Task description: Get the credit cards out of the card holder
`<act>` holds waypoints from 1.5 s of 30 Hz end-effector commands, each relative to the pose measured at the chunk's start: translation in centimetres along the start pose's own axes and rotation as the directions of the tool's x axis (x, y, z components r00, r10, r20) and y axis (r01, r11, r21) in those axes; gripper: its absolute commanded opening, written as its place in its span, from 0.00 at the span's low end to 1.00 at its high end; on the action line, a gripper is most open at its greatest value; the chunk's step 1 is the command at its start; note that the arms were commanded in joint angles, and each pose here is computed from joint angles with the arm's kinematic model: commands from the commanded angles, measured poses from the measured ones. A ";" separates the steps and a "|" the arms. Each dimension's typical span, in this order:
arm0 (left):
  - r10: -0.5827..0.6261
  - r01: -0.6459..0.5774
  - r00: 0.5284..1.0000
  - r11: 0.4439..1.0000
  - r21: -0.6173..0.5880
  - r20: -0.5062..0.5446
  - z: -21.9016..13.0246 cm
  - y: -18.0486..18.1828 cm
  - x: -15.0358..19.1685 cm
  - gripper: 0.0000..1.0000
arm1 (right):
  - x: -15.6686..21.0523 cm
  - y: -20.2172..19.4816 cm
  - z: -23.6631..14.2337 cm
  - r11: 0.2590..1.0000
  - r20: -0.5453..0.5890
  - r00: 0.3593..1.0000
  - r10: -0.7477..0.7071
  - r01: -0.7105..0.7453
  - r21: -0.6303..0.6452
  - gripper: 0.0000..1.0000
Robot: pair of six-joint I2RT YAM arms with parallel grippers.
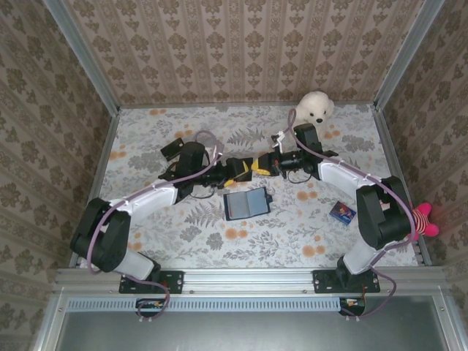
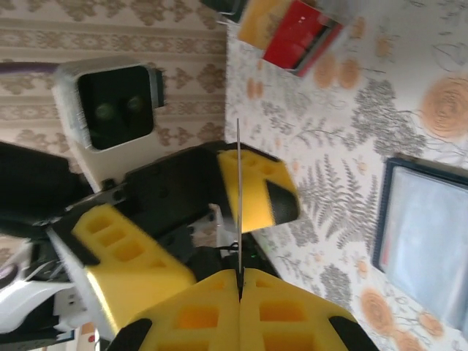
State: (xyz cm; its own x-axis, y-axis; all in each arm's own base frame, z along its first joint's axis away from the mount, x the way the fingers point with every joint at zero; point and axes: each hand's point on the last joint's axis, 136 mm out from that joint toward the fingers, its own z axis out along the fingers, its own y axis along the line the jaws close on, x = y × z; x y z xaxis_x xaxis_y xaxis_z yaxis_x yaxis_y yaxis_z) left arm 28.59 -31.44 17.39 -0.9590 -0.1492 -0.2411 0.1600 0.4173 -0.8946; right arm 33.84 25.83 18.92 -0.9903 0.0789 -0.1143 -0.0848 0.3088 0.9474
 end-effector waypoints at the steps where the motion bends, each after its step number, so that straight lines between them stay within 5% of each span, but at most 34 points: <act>1: 0.010 -0.010 1.000 0.988 0.151 -0.001 0.2 -3.9 -1.7 0.62 | -0.5 4.9 -1.2 0.990 0.009 0.997 -0.080 0.080 -0.114 0.00; 15: 0.071 -0.077 0.997 0.964 0.254 0.034 -1.0 -6.3 -2.7 0.23 | -0.7 5.1 -1.5 0.991 0.026 0.997 -0.079 0.081 -0.107 0.00; 24: 0.076 -0.086 0.996 0.962 0.260 0.051 -2.3 -6.1 -1.9 0.19 | -1.0 4.9 -1.6 0.993 0.036 0.996 -0.079 0.082 -0.088 0.00; 31: 0.092 -0.108 0.993 0.965 0.238 0.074 -2.9 -5.5 -1.6 0.00 | -0.7 4.9 -1.7 0.993 0.038 0.995 -0.088 0.090 -0.078 0.01; 32: 0.101 -0.115 0.992 0.967 0.229 0.073 -2.9 -5.4 -1.6 0.00 | -0.6 4.9 -1.8 0.993 0.039 0.995 -0.093 0.095 -0.072 0.05; 36: 0.163 -0.167 0.986 0.982 0.087 0.045 -3.0 -3.7 -1.2 0.00 | -0.1 3.8 -2.6 0.990 0.058 0.989 -0.137 0.134 0.048 0.57; 38: 0.229 -0.228 0.973 0.974 -0.008 0.031 -3.6 -3.0 -1.2 0.00 | -0.1 3.2 -3.1 0.984 0.076 0.985 -0.157 0.149 0.099 0.74; 45: 0.516 -0.507 0.856 0.833 -0.221 -0.020 -7.3 -2.9 -2.1 0.00 | -0.3 0.7 -4.7 0.966 0.170 0.969 -0.182 0.144 0.215 0.96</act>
State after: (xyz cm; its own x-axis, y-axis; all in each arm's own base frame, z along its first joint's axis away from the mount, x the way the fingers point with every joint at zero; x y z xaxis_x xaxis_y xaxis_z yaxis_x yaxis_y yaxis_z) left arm 28.83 -28.05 23.33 -0.8243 -0.0344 -0.5651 0.4659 0.5258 -0.7116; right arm 33.68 22.88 22.45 -0.9372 0.1555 -0.3122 -0.2176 0.4388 0.8718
